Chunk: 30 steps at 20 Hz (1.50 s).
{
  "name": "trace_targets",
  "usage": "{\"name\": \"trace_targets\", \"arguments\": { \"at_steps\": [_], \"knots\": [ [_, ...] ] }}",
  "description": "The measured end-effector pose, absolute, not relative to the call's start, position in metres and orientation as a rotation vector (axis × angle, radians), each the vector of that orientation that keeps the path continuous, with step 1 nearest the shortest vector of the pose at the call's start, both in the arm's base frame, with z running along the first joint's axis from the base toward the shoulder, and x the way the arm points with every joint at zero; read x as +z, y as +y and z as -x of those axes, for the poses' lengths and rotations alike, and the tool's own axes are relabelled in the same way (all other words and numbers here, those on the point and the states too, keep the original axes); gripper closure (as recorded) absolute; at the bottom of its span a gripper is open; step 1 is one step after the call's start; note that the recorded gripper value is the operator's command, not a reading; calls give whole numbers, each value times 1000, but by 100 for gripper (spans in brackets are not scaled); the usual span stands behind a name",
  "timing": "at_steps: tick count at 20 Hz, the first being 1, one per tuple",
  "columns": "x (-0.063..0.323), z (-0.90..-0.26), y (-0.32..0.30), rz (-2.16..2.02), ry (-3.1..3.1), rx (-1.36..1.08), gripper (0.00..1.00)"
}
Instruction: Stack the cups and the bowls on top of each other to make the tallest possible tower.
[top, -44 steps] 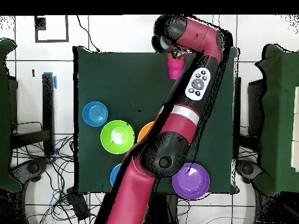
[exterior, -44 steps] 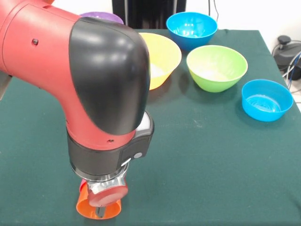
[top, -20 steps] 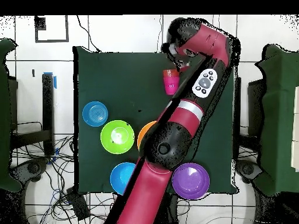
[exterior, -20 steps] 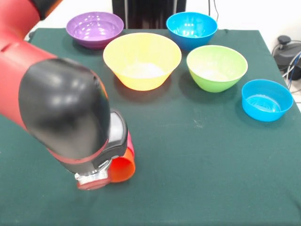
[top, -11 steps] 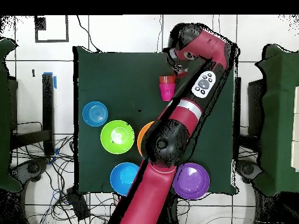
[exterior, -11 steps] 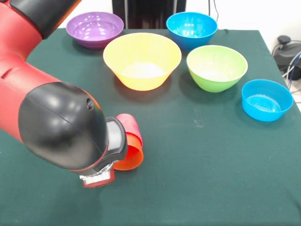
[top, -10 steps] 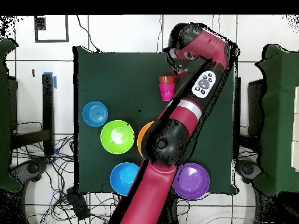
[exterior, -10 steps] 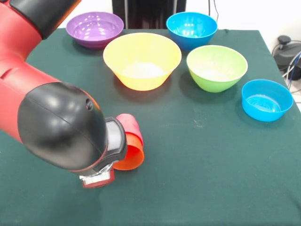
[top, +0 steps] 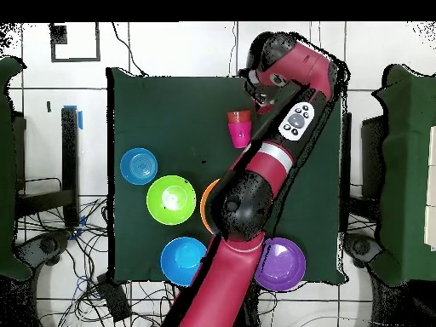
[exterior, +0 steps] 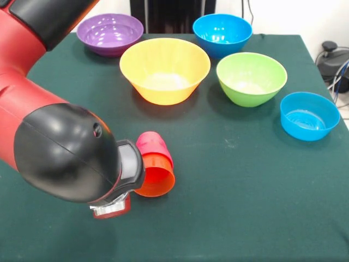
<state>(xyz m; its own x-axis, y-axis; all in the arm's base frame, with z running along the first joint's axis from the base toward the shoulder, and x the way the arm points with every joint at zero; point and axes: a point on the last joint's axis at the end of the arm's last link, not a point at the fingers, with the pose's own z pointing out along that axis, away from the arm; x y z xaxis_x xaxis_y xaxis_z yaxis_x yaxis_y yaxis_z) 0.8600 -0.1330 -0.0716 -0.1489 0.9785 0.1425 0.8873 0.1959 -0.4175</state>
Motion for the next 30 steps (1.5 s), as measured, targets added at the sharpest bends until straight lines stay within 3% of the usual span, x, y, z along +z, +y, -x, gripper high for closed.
{"name": "trace_targets", "arguments": {
  "at_steps": [19,20,30],
  "knots": [
    [-78,-858,-138,1745,-2062,351,100],
    [-72,-860,-139,1749,-2064,352,0],
    [-64,-865,-140,1762,-2086,351,0]
  ]
}}
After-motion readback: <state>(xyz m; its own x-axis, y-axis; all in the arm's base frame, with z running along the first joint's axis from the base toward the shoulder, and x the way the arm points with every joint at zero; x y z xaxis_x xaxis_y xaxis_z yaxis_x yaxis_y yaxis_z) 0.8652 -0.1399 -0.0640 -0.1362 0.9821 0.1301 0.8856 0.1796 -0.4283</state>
